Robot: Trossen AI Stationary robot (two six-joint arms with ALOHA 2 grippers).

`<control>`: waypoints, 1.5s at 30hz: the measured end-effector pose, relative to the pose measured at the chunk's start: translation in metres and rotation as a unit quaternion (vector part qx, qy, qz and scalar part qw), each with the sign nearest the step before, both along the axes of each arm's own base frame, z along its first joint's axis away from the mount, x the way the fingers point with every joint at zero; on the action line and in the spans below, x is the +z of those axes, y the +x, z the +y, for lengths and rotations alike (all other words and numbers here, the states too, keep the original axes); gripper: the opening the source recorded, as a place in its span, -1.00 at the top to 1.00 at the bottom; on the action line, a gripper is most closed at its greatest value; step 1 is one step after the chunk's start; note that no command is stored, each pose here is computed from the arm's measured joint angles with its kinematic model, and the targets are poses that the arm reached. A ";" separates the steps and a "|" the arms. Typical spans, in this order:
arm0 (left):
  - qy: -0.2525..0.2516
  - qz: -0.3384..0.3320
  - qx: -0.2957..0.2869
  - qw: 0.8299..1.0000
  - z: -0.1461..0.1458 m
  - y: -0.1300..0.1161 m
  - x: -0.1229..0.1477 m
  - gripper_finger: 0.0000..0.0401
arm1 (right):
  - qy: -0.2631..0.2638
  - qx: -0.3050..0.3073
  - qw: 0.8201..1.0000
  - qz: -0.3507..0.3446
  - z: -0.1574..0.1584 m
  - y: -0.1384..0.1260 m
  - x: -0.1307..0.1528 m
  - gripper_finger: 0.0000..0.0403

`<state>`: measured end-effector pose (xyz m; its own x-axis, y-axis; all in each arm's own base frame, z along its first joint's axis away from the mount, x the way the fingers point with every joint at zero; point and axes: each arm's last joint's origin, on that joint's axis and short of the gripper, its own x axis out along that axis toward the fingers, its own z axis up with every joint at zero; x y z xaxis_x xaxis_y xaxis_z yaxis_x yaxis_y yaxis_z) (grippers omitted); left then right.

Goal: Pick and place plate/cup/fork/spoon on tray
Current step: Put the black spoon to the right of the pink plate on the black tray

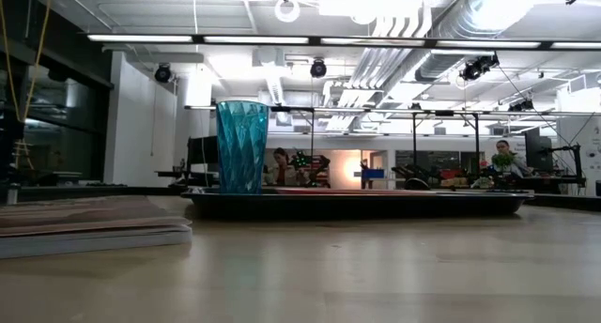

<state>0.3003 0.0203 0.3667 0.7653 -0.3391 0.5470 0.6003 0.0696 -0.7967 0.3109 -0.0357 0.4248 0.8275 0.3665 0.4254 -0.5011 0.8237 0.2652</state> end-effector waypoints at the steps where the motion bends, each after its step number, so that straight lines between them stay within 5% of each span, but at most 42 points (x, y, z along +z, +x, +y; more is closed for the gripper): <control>1: -0.004 -0.002 -0.004 1.000 0.000 -0.001 0.001 -0.08 | 0.000 -0.002 1.000 -0.002 -0.001 0.001 0.001 1.00; 20: 0.011 0.033 -0.040 0.999 -0.009 0.003 -0.005 -0.06 | 0.004 -0.023 0.999 0.024 -0.005 0.004 -0.002 1.00; 24: 0.011 0.034 -0.041 0.999 -0.009 0.003 -0.005 0.13 | 0.004 -0.024 0.999 0.023 -0.005 0.003 -0.002 1.00; 32: 0.027 0.032 -0.039 0.998 -0.003 0.002 -0.005 0.93 | 0.004 -0.024 0.999 0.023 -0.005 0.003 -0.002 1.00; 45: 0.041 0.028 -0.016 0.999 0.011 0.001 -0.005 0.99 | 0.061 -0.003 0.997 0.055 -0.009 0.002 -0.003 0.76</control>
<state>0.3010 0.0309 0.3620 0.7816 -0.4062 0.4733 0.5581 0.1166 -0.8216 0.3127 -0.0444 0.4219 0.8738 0.3116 0.3733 -0.4580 0.7853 0.4166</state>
